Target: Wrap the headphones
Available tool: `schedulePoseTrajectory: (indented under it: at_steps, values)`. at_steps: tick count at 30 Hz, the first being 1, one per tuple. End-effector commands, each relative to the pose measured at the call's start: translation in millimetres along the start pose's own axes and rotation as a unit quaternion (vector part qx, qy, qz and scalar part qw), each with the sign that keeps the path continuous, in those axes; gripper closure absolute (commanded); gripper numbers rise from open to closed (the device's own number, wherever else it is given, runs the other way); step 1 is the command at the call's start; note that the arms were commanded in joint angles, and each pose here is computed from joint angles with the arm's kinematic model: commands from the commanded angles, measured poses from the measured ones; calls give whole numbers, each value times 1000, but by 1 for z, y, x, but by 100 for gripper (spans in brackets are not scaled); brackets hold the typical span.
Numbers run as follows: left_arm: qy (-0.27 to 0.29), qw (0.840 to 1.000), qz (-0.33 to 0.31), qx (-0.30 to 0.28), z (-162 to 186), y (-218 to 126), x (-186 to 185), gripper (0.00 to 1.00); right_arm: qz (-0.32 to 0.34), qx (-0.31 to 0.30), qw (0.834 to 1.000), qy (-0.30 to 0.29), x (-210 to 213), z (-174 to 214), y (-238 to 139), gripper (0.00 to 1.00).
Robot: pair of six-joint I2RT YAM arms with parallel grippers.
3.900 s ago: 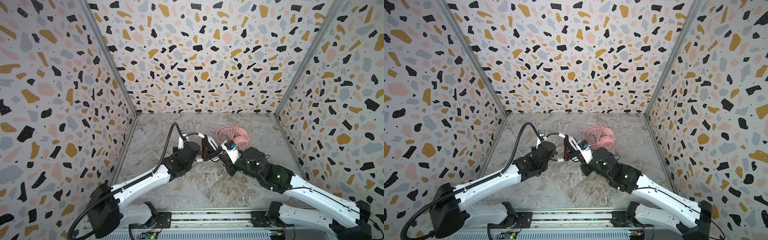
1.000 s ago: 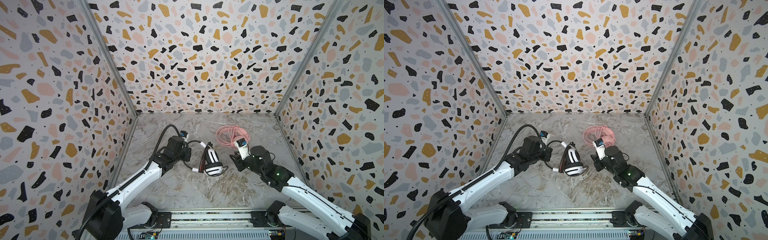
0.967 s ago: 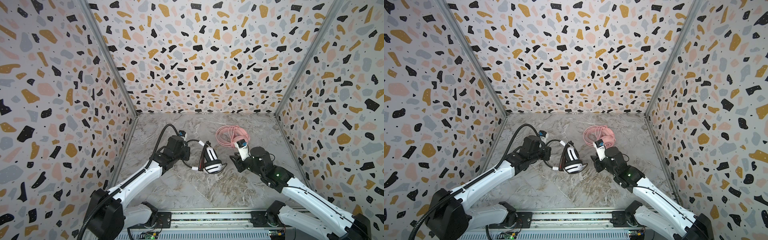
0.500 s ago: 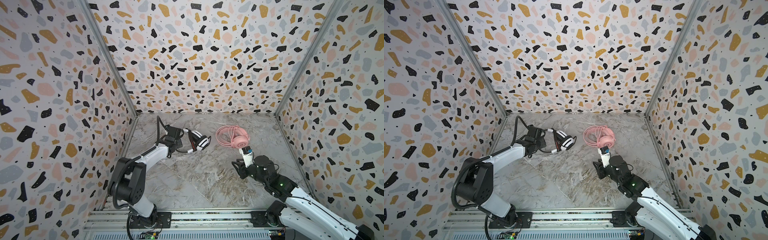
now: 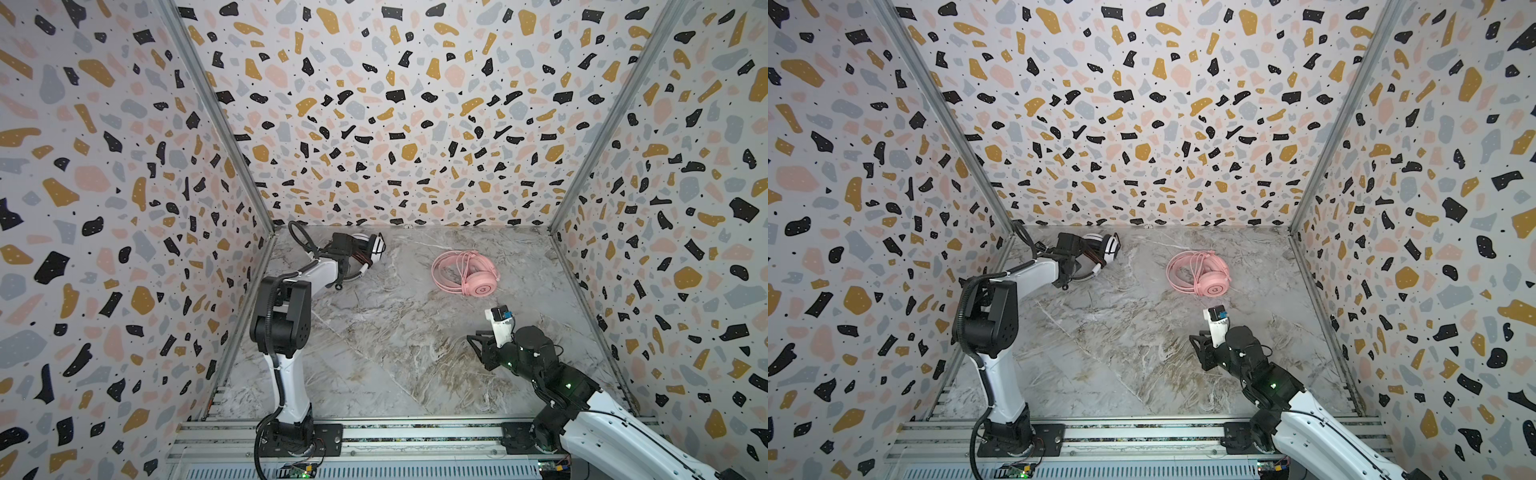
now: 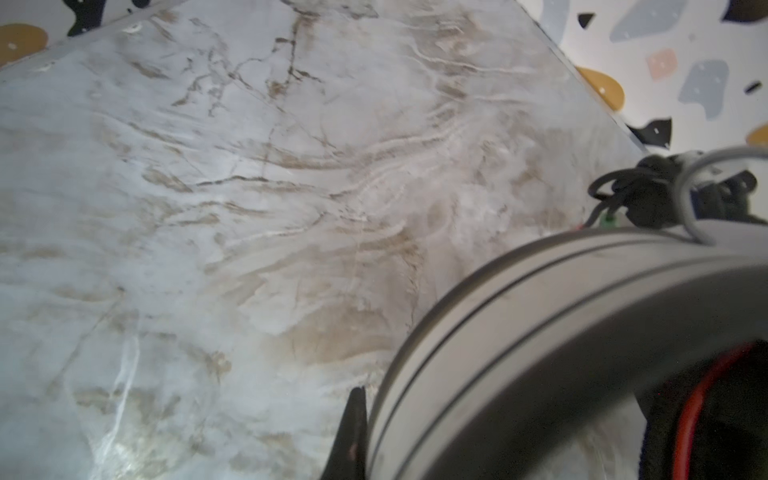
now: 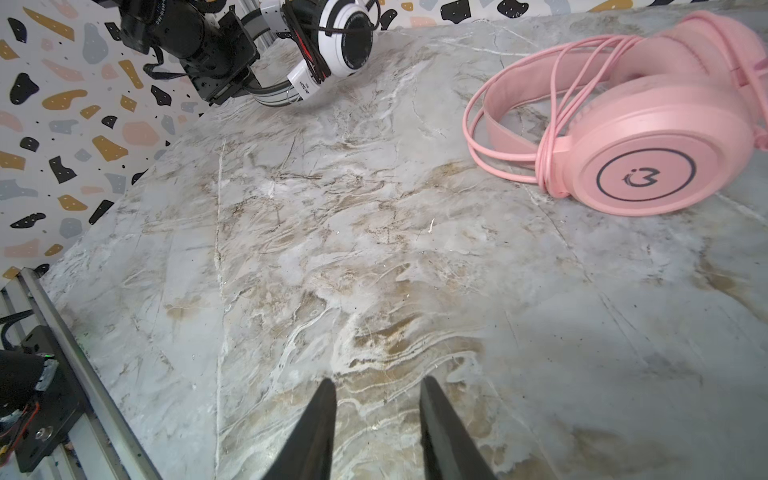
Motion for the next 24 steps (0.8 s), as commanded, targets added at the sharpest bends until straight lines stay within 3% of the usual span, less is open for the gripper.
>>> schedulePoseTrajectory:
  at_steps: [1,8,10,13,19,20,21,22,24]
  values:
    - [-82,996,15,-22,-20,7,-15,100,-1,0,1000,7,1,1,0,64]
    - [-68,998,-8,12,-4,40,-17,100,-2,-2,1000,6,2,1,-1,64]
    - [-57,998,-2,17,-1,42,-18,88,-1,-2,1000,6,2,2,-1,64]
    - [-57,998,6,17,3,41,-14,81,0,-3,1000,7,2,3,-1,64]
    - [-52,997,46,19,7,28,-6,57,12,-8,1000,5,0,-1,-1,63]
    - [-50,997,54,22,9,26,-5,46,15,-7,1000,4,-1,-2,-1,63]
    - [-43,996,67,27,11,24,-6,21,17,-6,1000,1,-1,-3,-1,63]
    - [-34,996,70,32,12,22,-5,12,19,-7,1000,0,-1,-5,0,63]
    - [-18,997,69,37,14,16,0,10,32,-13,999,1,-4,-8,-1,63]
Point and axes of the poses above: each gripper's point midway between its finger pads, its own y axis out along the fingers, its own x axis along the line the jaws close on, z = x × y, the point moved 4 cm from there along -y, back along the fingers
